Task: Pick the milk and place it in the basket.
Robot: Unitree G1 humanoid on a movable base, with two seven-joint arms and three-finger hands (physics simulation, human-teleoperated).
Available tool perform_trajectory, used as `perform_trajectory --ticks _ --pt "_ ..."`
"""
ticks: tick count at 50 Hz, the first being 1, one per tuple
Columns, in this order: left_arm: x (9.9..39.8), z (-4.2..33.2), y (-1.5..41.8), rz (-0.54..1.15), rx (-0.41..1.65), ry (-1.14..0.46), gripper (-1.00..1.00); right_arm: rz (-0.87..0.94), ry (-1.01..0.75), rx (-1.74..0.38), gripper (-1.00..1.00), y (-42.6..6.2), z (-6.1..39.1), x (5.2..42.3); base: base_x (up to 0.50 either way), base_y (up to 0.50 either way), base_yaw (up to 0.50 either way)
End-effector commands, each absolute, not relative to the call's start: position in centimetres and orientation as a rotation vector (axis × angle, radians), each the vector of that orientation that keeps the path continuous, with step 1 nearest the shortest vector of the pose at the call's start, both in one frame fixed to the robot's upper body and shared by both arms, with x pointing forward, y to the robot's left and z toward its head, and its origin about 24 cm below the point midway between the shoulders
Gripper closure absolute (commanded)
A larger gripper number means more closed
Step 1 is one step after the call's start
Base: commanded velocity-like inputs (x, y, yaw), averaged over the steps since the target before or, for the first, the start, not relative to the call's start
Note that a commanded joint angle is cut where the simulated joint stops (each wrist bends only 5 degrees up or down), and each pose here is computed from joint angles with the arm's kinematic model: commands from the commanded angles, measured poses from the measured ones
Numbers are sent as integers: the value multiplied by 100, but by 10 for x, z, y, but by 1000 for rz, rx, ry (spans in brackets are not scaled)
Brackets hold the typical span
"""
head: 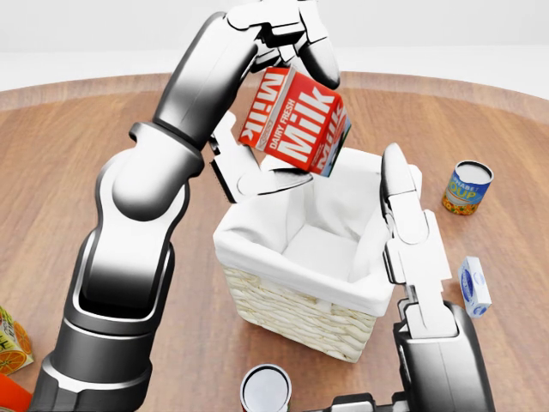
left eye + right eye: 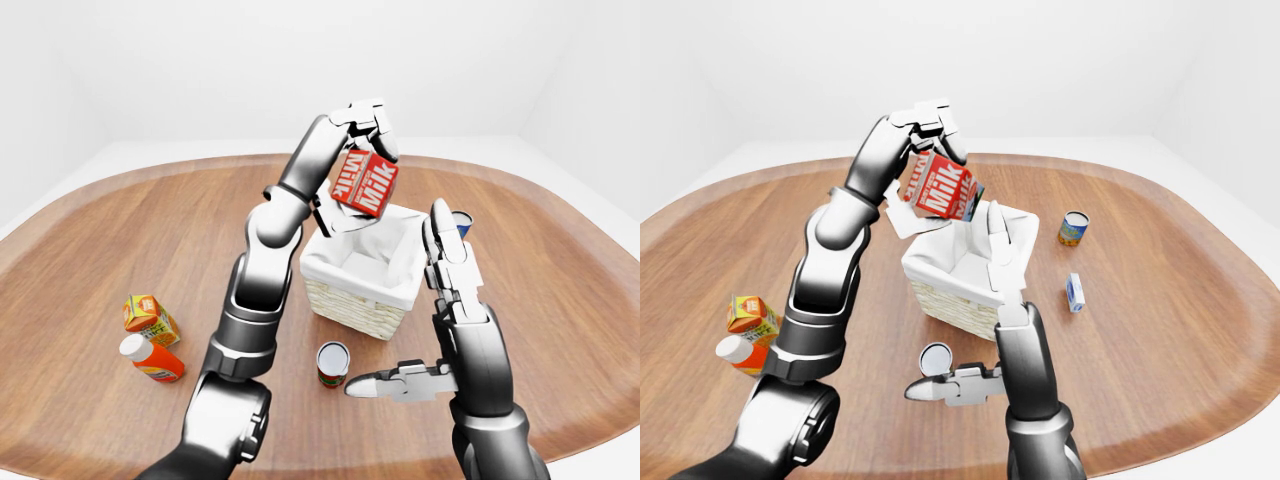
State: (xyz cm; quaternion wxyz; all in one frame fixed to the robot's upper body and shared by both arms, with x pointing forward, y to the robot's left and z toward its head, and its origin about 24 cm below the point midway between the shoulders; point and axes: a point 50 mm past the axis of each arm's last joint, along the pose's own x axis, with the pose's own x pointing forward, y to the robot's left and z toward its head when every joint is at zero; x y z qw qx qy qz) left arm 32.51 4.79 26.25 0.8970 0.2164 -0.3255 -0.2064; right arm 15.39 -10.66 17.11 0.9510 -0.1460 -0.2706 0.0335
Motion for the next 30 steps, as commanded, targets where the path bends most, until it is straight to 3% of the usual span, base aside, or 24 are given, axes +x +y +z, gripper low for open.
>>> perform_trajectory --ticks 1,15,30 --pt "335 259 34 -443 387 -628 100 68 -545 -296 -100 -107 170 154 0 0 0" --pt "351 244 23 -455 357 -527 100 69 -544 -295 -100 -107 170 154 0 0 0" --pt "380 197 19 -439 325 -264 100 72 -549 -294 -100 -106 171 154 0 0 0"
